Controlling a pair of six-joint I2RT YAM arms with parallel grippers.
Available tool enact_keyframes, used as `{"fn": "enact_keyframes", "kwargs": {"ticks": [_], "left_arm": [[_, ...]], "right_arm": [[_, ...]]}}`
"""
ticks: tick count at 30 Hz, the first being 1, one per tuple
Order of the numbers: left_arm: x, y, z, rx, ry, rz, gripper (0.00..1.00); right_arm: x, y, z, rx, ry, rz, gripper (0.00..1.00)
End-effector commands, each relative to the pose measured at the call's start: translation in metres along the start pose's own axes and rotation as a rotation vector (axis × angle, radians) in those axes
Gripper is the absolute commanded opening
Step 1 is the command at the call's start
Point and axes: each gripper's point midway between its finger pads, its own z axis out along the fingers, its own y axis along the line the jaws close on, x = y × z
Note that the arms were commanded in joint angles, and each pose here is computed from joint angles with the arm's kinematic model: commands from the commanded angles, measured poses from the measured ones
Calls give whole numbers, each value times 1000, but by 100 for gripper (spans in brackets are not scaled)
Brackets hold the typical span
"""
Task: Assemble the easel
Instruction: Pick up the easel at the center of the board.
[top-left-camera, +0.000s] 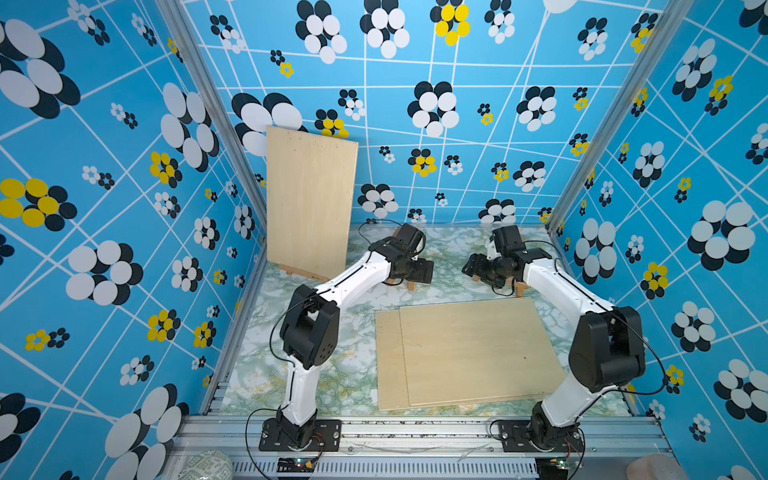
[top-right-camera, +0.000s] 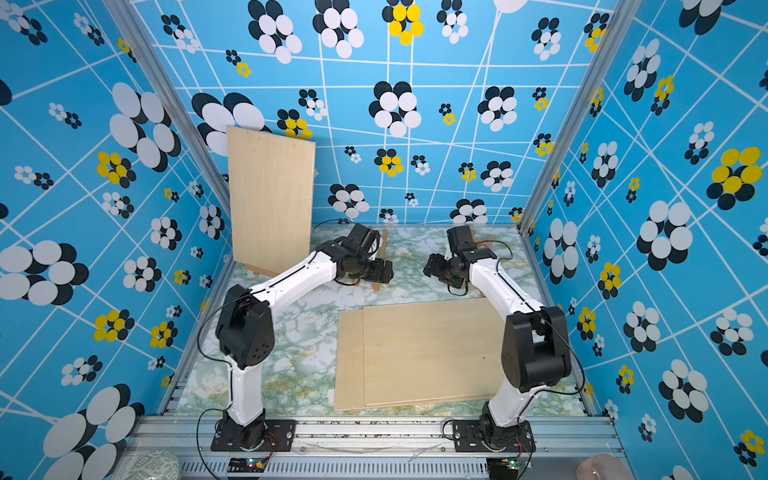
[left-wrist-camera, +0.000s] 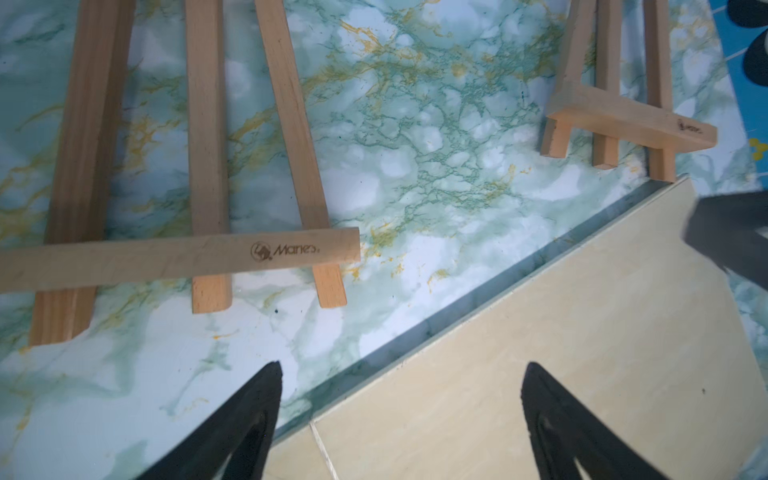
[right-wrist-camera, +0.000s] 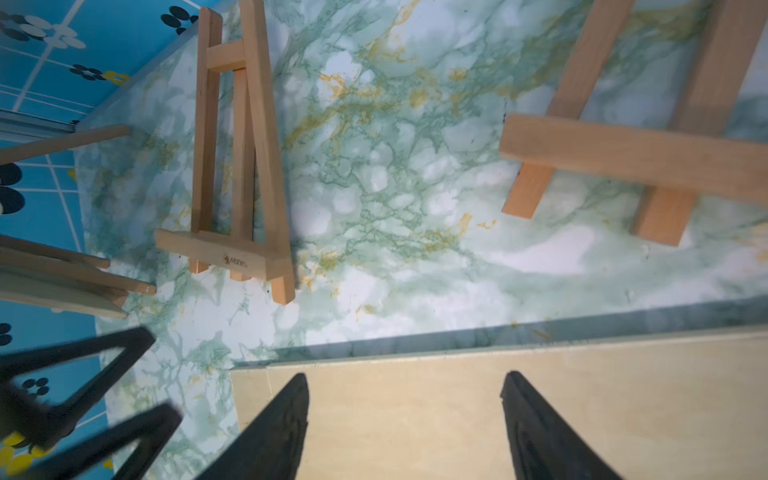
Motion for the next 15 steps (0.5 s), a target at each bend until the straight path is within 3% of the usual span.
{"fn": "enact_keyframes", "kwargs": {"ticks": [1, 7, 15], "left_arm": [[4, 15, 17, -114, 86, 91, 91], [-7, 31, 53, -189, 111, 137, 88], [-12, 46, 86, -193, 124, 102, 81]], "right_arm": [[18, 5, -4, -68, 4, 12, 75], [41, 1, -15, -90, 33, -16, 75], [49, 11, -21, -162, 42, 1, 75]]}}
